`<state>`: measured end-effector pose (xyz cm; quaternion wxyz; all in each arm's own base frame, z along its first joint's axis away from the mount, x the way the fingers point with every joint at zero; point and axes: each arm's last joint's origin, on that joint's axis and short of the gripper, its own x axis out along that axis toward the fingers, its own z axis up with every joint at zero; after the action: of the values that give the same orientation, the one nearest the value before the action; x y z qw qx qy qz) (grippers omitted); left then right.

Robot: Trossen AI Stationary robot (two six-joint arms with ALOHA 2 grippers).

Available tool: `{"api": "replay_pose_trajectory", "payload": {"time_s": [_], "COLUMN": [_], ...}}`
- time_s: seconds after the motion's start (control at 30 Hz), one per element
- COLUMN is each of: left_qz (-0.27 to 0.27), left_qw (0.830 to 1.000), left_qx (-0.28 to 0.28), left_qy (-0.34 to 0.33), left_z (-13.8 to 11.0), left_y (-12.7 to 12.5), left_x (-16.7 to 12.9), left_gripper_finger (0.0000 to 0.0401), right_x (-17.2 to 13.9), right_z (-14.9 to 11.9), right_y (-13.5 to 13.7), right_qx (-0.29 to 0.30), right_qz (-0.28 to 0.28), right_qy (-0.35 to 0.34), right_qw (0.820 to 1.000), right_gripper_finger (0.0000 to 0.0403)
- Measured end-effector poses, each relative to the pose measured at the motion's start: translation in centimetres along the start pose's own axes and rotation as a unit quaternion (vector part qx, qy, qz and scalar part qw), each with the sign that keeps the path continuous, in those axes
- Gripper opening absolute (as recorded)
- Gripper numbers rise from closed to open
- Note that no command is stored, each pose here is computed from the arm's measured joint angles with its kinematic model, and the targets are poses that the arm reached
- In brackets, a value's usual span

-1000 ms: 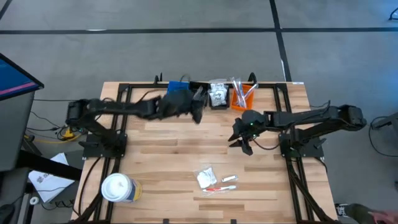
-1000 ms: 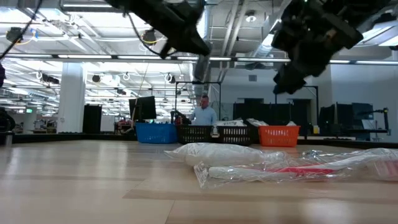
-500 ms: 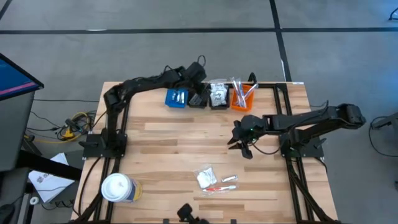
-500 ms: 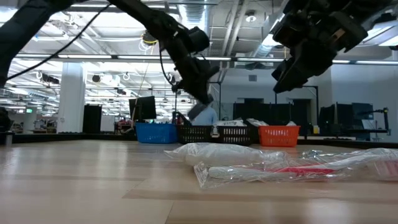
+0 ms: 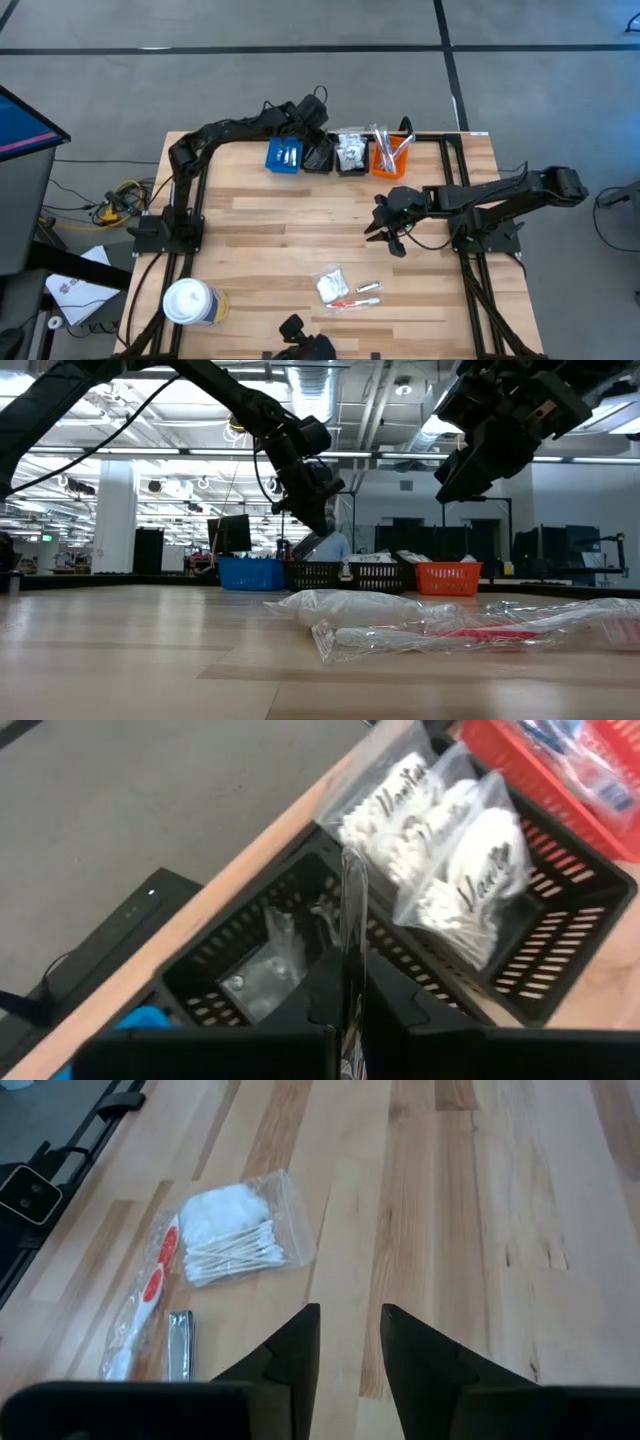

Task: Pick & Place Travel size toiletries
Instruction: Put the black comb into the left black bin, then put the white vanity pack into the right black bin

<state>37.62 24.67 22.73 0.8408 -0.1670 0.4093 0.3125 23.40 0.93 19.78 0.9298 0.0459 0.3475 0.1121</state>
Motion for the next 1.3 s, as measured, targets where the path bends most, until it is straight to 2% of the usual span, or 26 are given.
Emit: {"api": "replay_pose_trajectory", "payload": {"time_s": [0.27, 0.6, 0.8, 0.97, 1.1, 1.3], "left_qz": [-0.003, 0.032, 0.04, 0.037, 0.021, -0.022], "left_qw": [1.0, 0.999, 0.999, 0.999, 0.999, 0.996], "left_qx": [0.005, 0.006, 0.004, 0.002, 0.014, 0.068], "left_qy": [0.018, 0.011, -0.002, -0.019, -0.041, -0.05], "left_z": [-0.7, -0.7, -0.2, 0.3, 0.7, -0.3], "left_y": [-0.3, -0.2, -0.1, -0.4, -2.2, -7.6], "left_x": [1.5, 1.9, 0.9, -0.9, -2.9, -4.9], "left_gripper_finger": [0.0013, 0.0072, 0.0109, 0.0116, 0.0099, 0.0063], "right_x": [0.0, 0.0, 0.0, 0.0, 0.0, 0.3], "right_z": [0.2, 0.1, 0.0, -0.1, -0.2, -0.8], "right_y": [0.0, 0.0, 0.0, 0.0, 0.0, 0.5], "right_qx": [-0.002, -0.009, -0.011, -0.011, -0.007, -0.011], "right_qz": [0.0, 0.0, 0.0, 0.0, 0.0, 0.008], "right_qy": [-0.008, -0.004, 0.0, 0.003, 0.011, 0.018], "right_qw": [1.0, 1.0, 1.0, 1.0, 1.0, 1.0], "right_gripper_finger": [0.0102, 0.0102, 0.0102, 0.0102, 0.0102, 0.0102]}}
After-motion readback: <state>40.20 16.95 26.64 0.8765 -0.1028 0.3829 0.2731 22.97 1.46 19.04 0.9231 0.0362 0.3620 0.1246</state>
